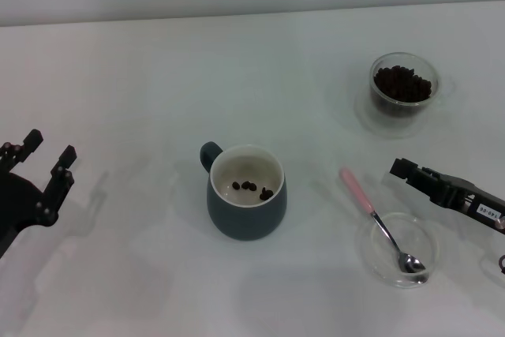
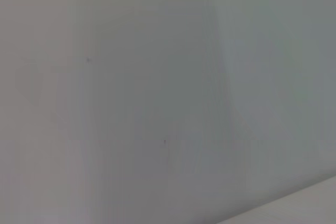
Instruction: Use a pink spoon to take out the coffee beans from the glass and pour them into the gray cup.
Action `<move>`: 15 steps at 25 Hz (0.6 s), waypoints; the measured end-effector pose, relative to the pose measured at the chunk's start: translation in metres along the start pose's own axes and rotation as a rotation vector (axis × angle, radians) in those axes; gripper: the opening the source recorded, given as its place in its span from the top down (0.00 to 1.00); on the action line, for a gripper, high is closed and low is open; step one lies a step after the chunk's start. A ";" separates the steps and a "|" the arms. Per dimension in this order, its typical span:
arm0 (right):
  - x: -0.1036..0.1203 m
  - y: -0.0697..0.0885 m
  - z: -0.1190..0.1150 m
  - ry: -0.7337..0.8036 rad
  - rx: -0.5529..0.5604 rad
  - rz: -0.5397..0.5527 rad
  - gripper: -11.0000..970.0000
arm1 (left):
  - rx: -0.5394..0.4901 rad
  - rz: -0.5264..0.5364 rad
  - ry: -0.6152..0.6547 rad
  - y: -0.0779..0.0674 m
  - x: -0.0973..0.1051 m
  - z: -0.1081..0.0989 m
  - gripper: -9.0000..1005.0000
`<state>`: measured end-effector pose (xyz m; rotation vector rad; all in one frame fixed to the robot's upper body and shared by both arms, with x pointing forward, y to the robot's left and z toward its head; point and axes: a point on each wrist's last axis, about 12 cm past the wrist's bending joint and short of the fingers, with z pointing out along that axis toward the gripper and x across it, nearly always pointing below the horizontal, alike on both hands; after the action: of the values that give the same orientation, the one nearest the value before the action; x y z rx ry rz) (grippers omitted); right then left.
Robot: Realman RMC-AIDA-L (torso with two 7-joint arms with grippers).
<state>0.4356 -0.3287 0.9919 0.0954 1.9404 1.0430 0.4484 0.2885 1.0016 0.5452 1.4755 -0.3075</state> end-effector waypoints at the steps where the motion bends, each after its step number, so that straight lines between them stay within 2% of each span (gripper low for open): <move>1: 0.000 0.000 0.000 -0.001 -0.003 -0.001 0.77 | 0.000 0.000 0.000 0.000 0.000 0.000 0.54; 8: -0.006 0.000 -0.001 -0.024 -0.009 -0.013 0.75 | -0.005 -0.001 -0.001 0.000 0.000 0.000 0.54; 15: -0.034 -0.008 -0.011 -0.119 0.029 -0.111 0.73 | -0.011 0.000 -0.002 0.001 0.000 -0.001 0.54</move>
<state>0.4502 -0.3558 1.0121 0.0636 1.8324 0.9162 0.4484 0.2897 1.0018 0.5355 1.4751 -0.2996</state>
